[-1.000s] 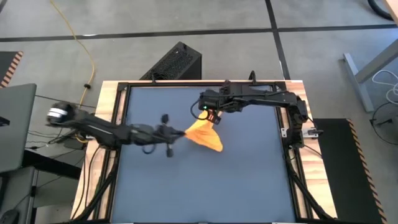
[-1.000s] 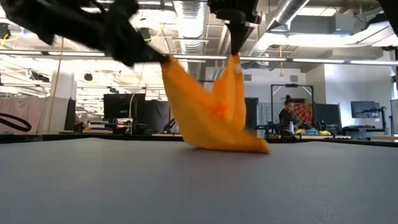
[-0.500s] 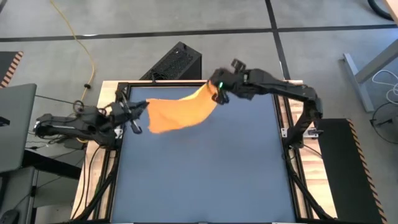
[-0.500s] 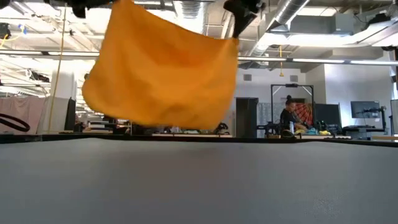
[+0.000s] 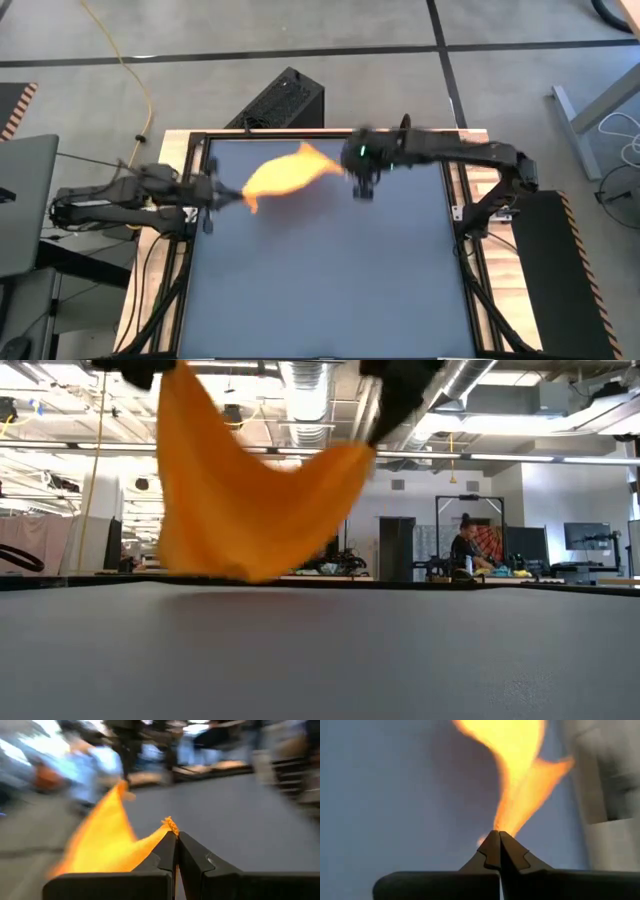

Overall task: Roll towel
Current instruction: Roll the yellow microfiber cloth on the table

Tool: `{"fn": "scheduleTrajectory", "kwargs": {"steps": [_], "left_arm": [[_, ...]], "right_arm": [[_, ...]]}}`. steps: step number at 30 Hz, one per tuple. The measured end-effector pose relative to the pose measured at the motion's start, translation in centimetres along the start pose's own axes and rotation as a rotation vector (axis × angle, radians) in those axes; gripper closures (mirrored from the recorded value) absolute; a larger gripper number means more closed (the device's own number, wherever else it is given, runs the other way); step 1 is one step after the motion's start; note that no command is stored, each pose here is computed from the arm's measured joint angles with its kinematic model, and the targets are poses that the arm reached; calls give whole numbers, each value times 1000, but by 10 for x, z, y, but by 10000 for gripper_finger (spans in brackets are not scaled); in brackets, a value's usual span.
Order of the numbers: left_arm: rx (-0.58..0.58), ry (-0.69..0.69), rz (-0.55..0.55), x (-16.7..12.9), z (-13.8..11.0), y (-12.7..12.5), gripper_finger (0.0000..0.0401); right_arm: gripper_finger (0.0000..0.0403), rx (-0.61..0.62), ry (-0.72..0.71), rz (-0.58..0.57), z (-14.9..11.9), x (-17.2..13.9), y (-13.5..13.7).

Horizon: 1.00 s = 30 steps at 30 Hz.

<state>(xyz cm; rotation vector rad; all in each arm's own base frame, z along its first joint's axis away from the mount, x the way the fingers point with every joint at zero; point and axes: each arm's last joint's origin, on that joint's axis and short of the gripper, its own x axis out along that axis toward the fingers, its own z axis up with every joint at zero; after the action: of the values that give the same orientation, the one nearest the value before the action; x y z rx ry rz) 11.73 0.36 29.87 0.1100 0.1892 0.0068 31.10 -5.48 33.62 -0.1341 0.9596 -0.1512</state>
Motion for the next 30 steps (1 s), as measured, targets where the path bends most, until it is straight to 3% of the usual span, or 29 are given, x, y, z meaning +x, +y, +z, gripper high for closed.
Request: {"fn": "scheduleTrajectory", "kwargs": {"steps": [3, 5, 10, 14, 21, 25, 30], "left_arm": [[-184, 0, -225, 24, -43, -17, 401], [-273, 1, -316, 35, -74, -29, 401], [-451, 75, -416, 41, -128, -50, 401], [-522, 109, -464, 38, -135, -61, 401], [-572, 162, -555, 33, -136, -75, 401], [-556, 161, -491, 32, -138, -77, 401], [-526, 162, -381, 31, -141, -77, 401]], "right_arm": [[390, 17, 132, 119, -29, 31, 47], [390, 36, 195, 158, -48, 48, 78], [390, 121, 160, 251, -79, 67, 145], [390, 172, 81, 316, -86, 64, 179], [390, 329, 10, 347, -82, 55, 198], [390, 402, 13, 331, -82, 55, 197], [390, 463, -46, 192, -78, 61, 183]]}}
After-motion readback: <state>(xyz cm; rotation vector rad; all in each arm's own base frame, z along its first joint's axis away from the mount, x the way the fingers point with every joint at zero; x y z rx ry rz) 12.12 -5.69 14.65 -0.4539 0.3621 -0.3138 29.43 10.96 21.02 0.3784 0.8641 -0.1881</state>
